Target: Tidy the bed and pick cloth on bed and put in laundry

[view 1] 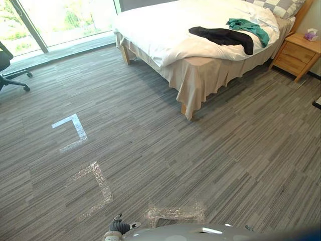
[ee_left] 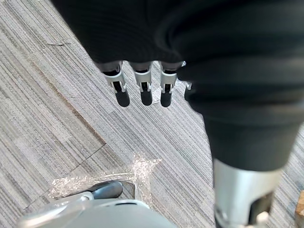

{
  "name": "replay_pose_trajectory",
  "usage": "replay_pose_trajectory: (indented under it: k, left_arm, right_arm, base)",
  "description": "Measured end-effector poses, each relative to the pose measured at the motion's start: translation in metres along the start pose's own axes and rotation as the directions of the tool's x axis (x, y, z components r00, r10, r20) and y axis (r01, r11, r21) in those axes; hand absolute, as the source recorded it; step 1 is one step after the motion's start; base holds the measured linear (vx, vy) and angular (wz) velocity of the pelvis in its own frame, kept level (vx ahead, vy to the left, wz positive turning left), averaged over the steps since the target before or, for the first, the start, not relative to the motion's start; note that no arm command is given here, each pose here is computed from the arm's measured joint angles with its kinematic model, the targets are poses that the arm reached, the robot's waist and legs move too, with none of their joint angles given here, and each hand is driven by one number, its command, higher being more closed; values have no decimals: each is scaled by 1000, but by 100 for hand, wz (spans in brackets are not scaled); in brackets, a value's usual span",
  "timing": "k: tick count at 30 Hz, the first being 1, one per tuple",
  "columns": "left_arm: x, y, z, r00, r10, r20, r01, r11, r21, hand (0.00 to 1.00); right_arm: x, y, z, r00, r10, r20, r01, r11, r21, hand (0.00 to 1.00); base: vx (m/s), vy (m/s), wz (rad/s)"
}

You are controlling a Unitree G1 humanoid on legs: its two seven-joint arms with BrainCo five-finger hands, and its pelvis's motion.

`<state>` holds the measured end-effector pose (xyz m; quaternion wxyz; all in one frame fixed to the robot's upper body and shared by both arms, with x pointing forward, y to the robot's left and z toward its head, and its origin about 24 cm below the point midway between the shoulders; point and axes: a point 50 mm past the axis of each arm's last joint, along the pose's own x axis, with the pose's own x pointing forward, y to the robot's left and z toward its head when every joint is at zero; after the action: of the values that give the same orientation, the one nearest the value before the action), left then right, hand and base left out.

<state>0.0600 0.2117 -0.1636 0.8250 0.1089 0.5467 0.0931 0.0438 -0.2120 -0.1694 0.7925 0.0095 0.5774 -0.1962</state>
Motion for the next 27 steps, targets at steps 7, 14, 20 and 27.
replay_pose_trajectory:
  k: [7,14,20,27]
  left_arm:
    - [3,6,10,999,20,25,-20,1000,6,0]
    - [5,4,10,1000,17,12,-17,1000,-4,0]
    - [9,6,29,998,27,48,-26,999,-33,0]
    - [7,-27,50,991,-44,123,53,996,-72,0]
  right_arm:
    - [-1,5,9,999,-16,40,11,995,102,0]
    - [-3,-3,-10,997,-57,-45,65,974,217,0]
    - [-1,-7,-5,997,-66,-42,73,978,194,0]
    - [5,-10,36,994,-63,91,54,994,96,0]
  base:
    - [-62,-61,-58]
    - [46,-114,-31]
    - [256,-311,-5]
    - [391,-317,-9]
